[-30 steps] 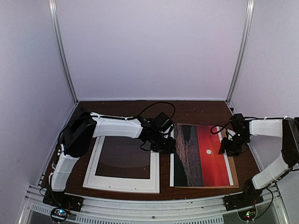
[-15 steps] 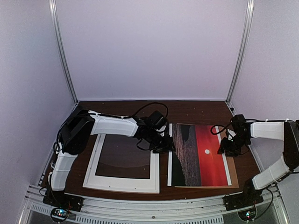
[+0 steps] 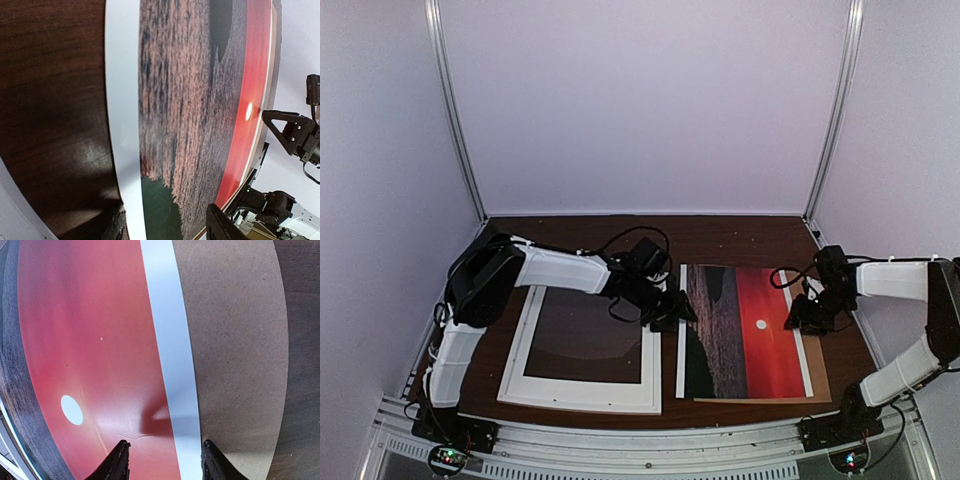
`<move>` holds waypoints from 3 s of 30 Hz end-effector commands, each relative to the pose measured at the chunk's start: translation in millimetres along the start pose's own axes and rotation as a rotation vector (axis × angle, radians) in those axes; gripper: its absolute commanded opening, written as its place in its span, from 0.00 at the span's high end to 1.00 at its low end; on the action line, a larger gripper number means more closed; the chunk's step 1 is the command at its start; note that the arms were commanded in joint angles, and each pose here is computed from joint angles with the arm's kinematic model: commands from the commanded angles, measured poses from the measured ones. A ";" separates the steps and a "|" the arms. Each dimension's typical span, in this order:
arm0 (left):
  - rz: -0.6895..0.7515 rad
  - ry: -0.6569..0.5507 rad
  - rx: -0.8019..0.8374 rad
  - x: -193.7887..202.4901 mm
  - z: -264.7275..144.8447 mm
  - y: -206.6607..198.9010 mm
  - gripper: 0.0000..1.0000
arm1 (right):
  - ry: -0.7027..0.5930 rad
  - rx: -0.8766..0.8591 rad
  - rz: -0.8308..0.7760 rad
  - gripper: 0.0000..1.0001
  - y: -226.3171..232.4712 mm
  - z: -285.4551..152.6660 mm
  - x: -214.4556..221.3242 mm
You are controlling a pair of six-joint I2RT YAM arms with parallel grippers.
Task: Put the photo into the frame
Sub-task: Pick up the photo from the backboard, then turn over the photo.
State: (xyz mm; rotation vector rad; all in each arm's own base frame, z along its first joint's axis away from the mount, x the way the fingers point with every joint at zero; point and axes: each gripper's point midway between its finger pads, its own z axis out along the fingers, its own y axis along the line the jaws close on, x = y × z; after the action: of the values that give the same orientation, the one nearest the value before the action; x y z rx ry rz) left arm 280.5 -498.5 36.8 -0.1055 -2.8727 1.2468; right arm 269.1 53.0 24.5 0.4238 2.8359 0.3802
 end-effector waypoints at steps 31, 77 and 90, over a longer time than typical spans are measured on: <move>0.083 -0.060 0.437 -28.9 -12.0 -57.7 0.48 | 0.066 -0.047 0.011 0.52 10.5 11.4 17.0; 0.410 -0.100 0.056 -35.1 -102.4 -71.2 1.00 | -0.092 -0.070 -0.108 0.44 48.5 -59.1 -25.4; 0.764 -0.348 -0.601 -38.7 -323.0 -63.6 1.00 | -0.191 -0.174 -0.193 0.42 112.4 -109.6 -49.1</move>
State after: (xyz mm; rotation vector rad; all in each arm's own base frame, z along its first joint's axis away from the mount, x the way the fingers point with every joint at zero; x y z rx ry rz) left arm 325.8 -390.6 280.1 -1.0032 -3.3839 1.0411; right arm 310.3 110.9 156.9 0.1429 2.6189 0.5040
